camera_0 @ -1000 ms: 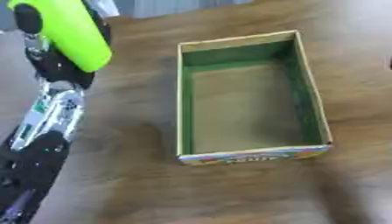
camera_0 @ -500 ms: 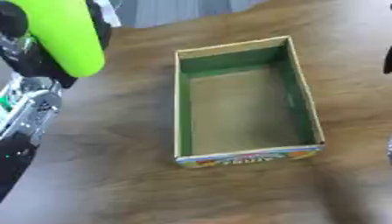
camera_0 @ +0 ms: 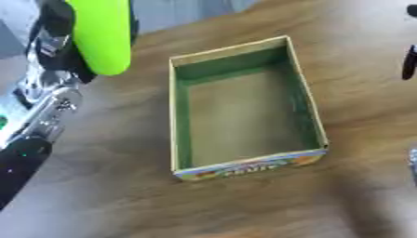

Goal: Pick up objects on the table and place them in the box.

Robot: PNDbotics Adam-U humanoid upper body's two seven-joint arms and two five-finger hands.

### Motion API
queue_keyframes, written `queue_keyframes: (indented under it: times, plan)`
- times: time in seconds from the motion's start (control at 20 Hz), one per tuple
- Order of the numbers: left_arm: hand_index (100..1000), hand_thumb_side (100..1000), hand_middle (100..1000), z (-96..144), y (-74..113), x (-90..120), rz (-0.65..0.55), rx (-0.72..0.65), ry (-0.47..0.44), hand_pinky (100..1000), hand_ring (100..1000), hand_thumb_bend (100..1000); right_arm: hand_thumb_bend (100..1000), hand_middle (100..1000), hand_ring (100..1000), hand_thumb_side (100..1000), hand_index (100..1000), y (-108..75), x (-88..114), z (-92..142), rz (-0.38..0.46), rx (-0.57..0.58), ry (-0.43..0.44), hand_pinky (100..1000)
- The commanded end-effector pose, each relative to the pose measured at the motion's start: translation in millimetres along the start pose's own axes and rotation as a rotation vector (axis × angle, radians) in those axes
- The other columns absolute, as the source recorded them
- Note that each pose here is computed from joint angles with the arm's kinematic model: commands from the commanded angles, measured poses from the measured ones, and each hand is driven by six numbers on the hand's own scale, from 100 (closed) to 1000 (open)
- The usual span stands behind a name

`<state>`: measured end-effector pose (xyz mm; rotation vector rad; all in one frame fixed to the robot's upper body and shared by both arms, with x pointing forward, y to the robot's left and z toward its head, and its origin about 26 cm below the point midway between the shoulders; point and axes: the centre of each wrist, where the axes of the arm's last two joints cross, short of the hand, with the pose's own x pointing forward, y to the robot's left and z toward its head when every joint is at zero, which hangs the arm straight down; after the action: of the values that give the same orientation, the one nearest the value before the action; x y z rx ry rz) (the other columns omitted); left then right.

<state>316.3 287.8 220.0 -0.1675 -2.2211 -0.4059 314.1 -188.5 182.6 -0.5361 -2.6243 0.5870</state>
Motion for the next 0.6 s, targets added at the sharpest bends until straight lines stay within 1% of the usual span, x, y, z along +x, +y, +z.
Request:
queue_keyframes:
  times: [0.05,0.2,0.3,0.4,0.45,0.5,0.55,0.6]
  plan:
    - [496,581,396,-4.9,13.1,-2.6,-0.181,-0.079,0.048,100,134,1000,137,863,763,1000,879,-2.7,3.4,-6.0,-0.002,0.002,-0.03,172]
    - [499,588,399,-8.7,16.0,-12.0,-0.299,-0.147,0.101,100,141,1000,139,863,763,1000,879,-2.2,3.7,-6.7,-0.005,0.003,-0.034,172]
    - [505,595,406,-10.6,16.6,-17.7,-0.33,-0.162,0.116,100,152,1000,138,863,763,1000,879,-2.0,3.9,-7.1,-0.006,0.003,-0.036,174]
    - [516,603,416,-12.5,16.4,-23.8,-0.319,-0.149,0.116,100,163,990,136,863,763,1000,880,-1.8,4.0,-7.1,-0.008,0.002,-0.036,174]
    - [528,613,430,-13.5,15.2,-27.0,-0.299,-0.134,0.109,100,179,973,136,863,763,1000,880,-1.6,4.0,-7.1,-0.009,0.001,-0.036,174]
    - [525,610,427,-14.2,13.6,-30.2,-0.275,-0.117,0.101,100,175,978,136,863,763,1000,880,-1.4,4.2,-7.2,-0.01,0.0,-0.036,174]
    - [534,608,435,-15.3,11.3,-33.2,-0.248,-0.096,0.088,100,184,955,134,863,763,1000,880,-1.1,4.6,-7.8,-0.013,-0.003,-0.038,175]
    - [534,607,435,-16.7,8.3,-36.4,-0.217,-0.07,0.074,100,184,954,134,863,763,1000,880,-0.6,5.3,-8.8,-0.016,-0.007,-0.04,174]
